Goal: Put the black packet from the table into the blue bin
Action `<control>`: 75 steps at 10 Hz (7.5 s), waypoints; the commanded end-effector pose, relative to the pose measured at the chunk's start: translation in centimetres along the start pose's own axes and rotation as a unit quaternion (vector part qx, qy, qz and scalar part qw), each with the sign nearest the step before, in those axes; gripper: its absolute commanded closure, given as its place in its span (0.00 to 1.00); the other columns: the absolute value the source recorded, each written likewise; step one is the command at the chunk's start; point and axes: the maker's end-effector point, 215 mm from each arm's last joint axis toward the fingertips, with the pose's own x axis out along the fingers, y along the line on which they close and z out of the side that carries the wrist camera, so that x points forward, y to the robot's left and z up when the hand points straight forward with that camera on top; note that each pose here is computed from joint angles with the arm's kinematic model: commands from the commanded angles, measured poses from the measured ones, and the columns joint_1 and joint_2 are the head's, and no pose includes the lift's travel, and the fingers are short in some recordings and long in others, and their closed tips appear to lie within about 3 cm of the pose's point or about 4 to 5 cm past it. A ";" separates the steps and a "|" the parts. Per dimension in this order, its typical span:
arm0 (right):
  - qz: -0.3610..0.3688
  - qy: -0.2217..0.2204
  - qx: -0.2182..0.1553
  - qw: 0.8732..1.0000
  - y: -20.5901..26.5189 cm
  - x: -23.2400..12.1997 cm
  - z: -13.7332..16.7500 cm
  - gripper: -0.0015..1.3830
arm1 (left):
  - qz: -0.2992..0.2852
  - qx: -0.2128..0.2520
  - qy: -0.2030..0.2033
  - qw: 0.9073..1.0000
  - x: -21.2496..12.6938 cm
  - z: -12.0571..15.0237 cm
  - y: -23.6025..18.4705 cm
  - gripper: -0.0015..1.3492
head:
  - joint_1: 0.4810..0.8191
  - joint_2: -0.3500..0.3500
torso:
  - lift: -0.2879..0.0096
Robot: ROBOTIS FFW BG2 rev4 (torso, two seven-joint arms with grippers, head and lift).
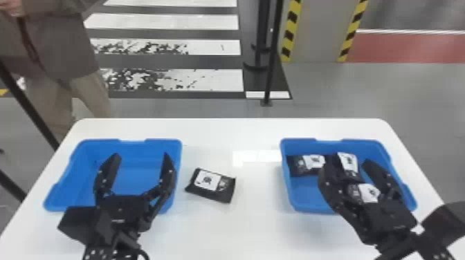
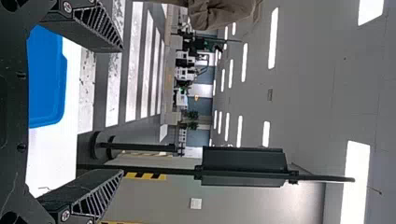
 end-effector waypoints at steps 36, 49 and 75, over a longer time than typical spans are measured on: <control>0.088 0.126 -0.012 0.988 8.8 16.9 -8.8 0.64 | -0.008 0.000 0.008 1.000 0.3 -0.9 -0.8 0.08 | 0.63 0.88 | 0.60; 0.004 -0.018 -0.024 1.000 -1.4 2.0 3.7 0.09 | 0.000 0.000 0.006 1.000 -0.2 -0.6 0.0 0.08 | 0.63 0.45 | 0.60; 0.009 0.003 0.019 1.000 -0.8 -1.4 0.9 0.09 | 0.001 0.000 0.003 1.000 -0.3 -0.2 0.2 0.08 | 0.63 0.48 | 0.60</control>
